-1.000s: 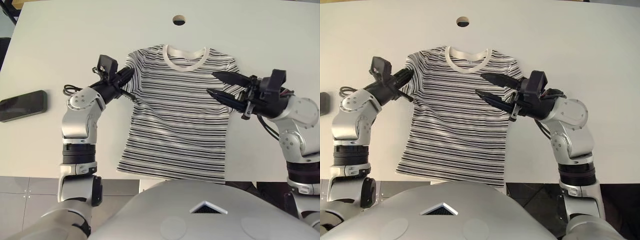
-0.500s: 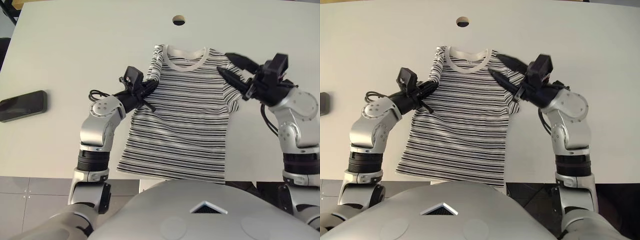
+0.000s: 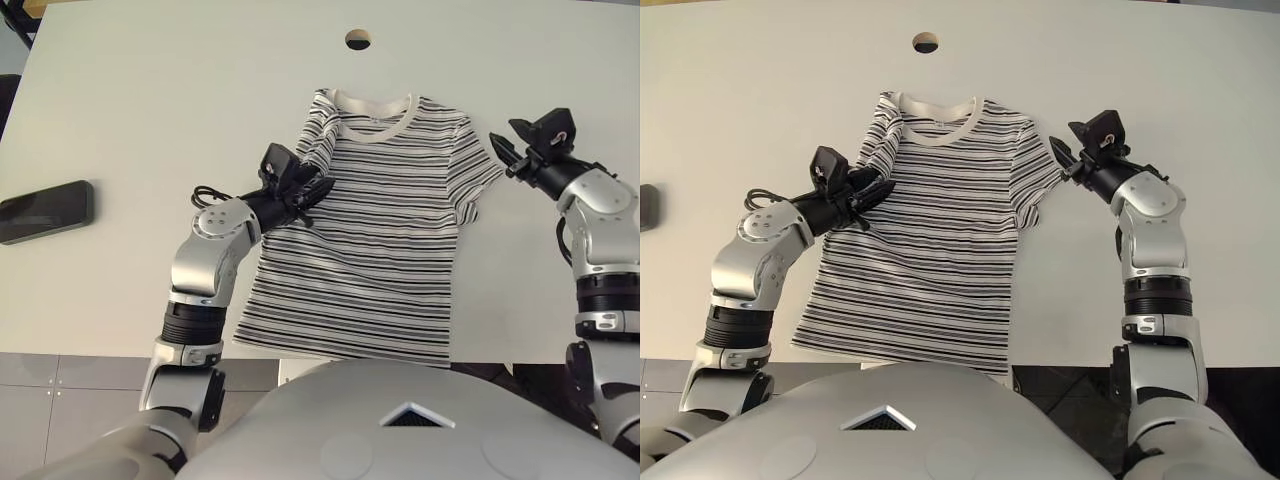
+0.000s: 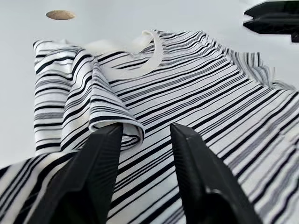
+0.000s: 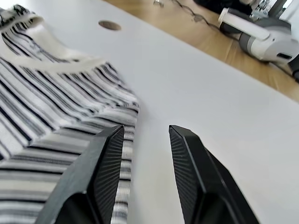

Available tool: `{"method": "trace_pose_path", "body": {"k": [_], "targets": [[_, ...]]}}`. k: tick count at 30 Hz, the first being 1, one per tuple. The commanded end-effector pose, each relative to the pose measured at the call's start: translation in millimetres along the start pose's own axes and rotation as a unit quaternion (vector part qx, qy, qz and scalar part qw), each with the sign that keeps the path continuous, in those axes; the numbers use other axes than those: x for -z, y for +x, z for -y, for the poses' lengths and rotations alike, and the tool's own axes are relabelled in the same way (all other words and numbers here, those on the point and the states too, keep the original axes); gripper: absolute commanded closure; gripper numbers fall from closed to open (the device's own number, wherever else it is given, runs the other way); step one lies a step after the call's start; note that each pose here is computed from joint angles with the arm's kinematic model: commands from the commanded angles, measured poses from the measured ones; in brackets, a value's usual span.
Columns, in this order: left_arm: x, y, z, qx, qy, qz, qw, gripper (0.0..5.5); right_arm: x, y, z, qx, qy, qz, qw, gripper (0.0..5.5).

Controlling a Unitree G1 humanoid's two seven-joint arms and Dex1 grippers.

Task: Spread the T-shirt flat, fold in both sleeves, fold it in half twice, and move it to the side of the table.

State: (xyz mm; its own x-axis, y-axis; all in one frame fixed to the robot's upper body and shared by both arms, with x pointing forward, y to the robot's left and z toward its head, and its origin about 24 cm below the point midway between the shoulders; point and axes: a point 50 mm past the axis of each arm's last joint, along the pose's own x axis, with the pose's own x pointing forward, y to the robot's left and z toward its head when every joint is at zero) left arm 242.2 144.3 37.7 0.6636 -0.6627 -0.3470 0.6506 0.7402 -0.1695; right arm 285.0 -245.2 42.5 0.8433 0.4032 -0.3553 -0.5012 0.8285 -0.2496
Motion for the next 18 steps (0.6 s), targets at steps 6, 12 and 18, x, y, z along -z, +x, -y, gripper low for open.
{"method": "trace_pose_path", "body": {"k": [6, 12, 18], "targets": [[-12, -3, 18, 0.042, 0.045, 0.055, 0.997, 2.24, 36, -6, -13, -0.041, 0.007, -0.095, 0.995, 3.73], [-28, -7, 19, 0.032, 0.053, 0.11, 0.992, 1.49, 43, -11, -19, -0.06, 0.004, -0.116, 0.991, 3.91], [-76, -24, 6, -0.022, 0.074, 0.249, 0.965, 1.49, 34, -15, -18, -0.066, -0.002, -0.107, 0.992, 5.09]]}}
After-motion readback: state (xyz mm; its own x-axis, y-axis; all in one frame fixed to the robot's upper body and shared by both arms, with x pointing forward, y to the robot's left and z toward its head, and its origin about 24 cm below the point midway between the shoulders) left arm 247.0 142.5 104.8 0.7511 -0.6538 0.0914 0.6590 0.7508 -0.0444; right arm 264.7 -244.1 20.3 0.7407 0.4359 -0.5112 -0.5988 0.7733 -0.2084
